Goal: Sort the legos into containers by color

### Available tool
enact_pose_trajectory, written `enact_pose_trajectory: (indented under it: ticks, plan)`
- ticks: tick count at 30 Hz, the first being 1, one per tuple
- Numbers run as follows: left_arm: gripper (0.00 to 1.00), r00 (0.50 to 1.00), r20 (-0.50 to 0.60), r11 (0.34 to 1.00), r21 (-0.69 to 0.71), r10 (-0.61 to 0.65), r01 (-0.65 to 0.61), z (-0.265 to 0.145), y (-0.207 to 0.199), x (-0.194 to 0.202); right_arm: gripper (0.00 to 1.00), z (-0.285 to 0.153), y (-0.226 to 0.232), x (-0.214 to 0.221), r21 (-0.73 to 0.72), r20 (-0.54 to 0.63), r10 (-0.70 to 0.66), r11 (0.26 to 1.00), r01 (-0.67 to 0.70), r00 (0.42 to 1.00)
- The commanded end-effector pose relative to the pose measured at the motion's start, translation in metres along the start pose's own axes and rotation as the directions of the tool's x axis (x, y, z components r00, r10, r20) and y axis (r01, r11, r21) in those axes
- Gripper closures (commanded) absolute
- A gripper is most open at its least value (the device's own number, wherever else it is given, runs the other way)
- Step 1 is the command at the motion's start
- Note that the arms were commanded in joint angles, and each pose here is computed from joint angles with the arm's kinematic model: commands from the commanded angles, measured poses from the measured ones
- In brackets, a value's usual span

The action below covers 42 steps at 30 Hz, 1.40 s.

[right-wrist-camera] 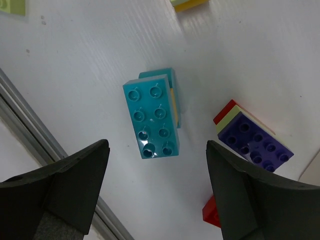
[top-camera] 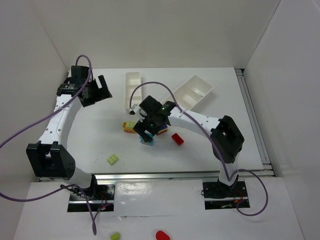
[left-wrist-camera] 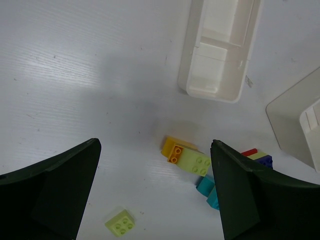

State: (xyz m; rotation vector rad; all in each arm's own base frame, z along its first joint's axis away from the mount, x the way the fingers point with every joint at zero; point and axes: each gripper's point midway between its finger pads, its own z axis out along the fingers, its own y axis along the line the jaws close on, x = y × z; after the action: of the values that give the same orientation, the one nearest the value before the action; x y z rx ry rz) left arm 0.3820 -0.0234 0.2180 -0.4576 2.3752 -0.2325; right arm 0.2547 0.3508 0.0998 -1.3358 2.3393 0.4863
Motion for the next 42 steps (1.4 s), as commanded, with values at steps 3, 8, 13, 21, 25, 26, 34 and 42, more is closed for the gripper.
enact_pose_trajectory:
  ticks: [3, 8, 13, 21, 25, 26, 34, 42]
  plan:
    - [0.0, 0.999, 0.054, 1.0, 0.003, 0.008, -0.008, -0.012, 0.0, -0.018, 0.19, 0.0, 0.0, -0.006, 0.005, -0.002, -0.05, 0.999, 0.05, 0.999]
    - [0.0, 0.999, 0.054, 1.0, 0.003, 0.008, -0.008, -0.012, 0.0, -0.018, 0.27, 0.007, -0.001, -0.007, 0.007, 0.008, -0.052, 0.999, 0.052, 0.999]
    - [0.0, 0.999, 0.05, 1.0, 0.011, 0.008, -0.008, -0.012, -0.002, -0.018, 0.29, 0.017, 0.003, -0.002, 0.018, -0.011, -0.067, 0.998, 0.068, 0.998]
    - [0.0, 0.999, 0.047, 1.0, 0.02, 0.008, -0.009, -0.012, -0.003, -0.017, 0.45, 0.022, 0.001, -0.008, 0.03, 0.01, -0.051, 0.998, 0.051, 0.999]
    - [0.01, 0.999, 0.04, 0.999, 0.037, 0.008, -0.01, -0.013, -0.006, -0.016, 0.56, 0.021, -0.001, -0.008, 0.041, 0.009, -0.051, 0.998, 0.051, 0.999]
    - [0.01, 0.999, 0.034, 0.999, 0.052, 0.008, -0.01, -0.013, -0.009, -0.015, 0.6, 0.02, -0.003, -0.011, 0.053, 0.016, -0.053, 0.997, 0.052, 0.998]
    - [0.03, 0.985, 0.039, 0.951, 0.258, 0.167, -0.171, -0.016, -0.039, -0.01, 0.66, -0.051, -0.011, -0.044, -0.091, 0.177, 0.059, 0.995, -0.044, 0.983]
    - [0.04, 0.935, 0.107, 0.465, 0.845, 0.338, -0.265, -0.06, -0.124, 0.045, 0.71, -0.134, -0.023, -0.048, -0.477, 0.303, 0.285, 0.871, -0.114, 0.909]
